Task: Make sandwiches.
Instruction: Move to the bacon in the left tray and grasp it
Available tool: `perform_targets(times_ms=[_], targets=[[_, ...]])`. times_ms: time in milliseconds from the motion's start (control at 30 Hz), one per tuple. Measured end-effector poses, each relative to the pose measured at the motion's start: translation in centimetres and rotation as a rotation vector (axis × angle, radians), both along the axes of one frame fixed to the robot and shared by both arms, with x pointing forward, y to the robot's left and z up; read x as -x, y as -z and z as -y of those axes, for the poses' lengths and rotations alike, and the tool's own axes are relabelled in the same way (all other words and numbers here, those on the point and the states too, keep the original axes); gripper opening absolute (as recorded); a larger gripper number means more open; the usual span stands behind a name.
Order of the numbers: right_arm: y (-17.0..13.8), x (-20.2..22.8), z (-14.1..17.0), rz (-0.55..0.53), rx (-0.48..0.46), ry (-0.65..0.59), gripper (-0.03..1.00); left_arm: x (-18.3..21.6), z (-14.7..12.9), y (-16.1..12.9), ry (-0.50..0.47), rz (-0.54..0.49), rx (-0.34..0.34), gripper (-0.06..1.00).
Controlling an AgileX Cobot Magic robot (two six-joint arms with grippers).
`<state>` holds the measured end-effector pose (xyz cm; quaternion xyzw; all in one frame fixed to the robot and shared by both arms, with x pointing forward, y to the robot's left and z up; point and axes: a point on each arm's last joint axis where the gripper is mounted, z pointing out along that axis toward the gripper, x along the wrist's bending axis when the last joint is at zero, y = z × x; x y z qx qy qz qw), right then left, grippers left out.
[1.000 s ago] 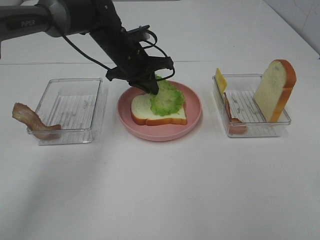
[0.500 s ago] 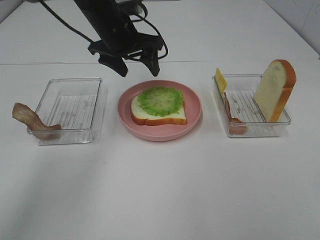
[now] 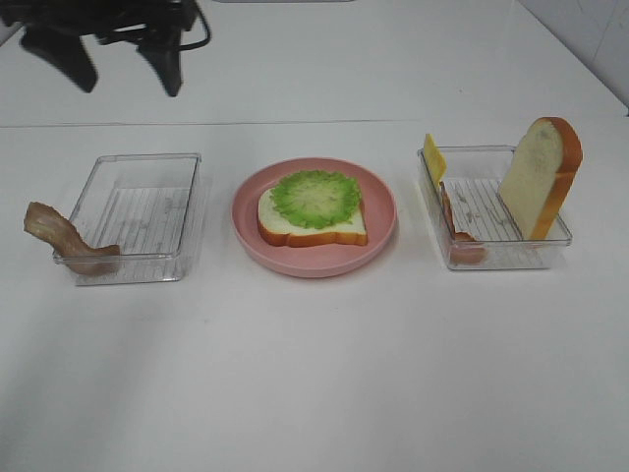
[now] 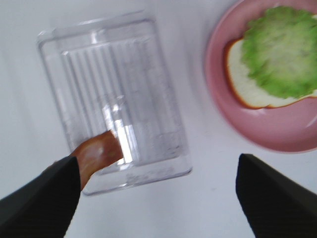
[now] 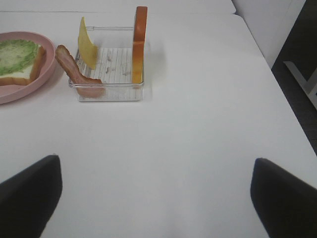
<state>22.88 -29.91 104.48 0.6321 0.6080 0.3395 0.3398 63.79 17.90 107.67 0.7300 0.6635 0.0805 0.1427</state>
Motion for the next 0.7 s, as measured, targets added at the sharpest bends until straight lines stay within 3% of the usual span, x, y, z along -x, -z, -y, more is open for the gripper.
perform_targets(times_ms=[100, 133, 200, 267, 567, 633, 700], targets=[[0.0, 0.0, 0.0, 0.000, 0.000, 0.000, 0.96, 0.2, -1.3, 0.0, -0.027, -0.006, -0.010, 0.78], [0.0, 0.0, 0.0, 0.000, 0.000, 0.000, 0.96, 0.9, -3.5, 0.4, -0.071, -0.038, -0.020, 0.78], [0.0, 0.0, 0.0, 0.000, 0.000, 0.000, 0.96, 1.0, -4.5, 0.6, -0.085, -0.047, -0.025, 0.78], [0.0, 0.0, 0.0, 0.000, 0.000, 0.000, 0.96, 1.3, -8.4, 1.9, -0.146, -0.100, -0.049, 0.78], [0.0, 0.0, 0.0, 0.000, 0.000, 0.000, 0.96, 0.1, -9.1, 6.6, -0.120, -0.229, -0.065, 0.78], [0.0, 0.0, 0.0, 0.000, -0.001, -0.001, 0.96, -0.4, -8.9, 9.7, -0.108, -0.312, -0.062, 0.78], [0.0, 0.0, 0.0, 0.000, -0.001, -0.001, 0.96, -0.5, -8.9, 10.5, -0.105, -0.332, -0.065, 0.78]])
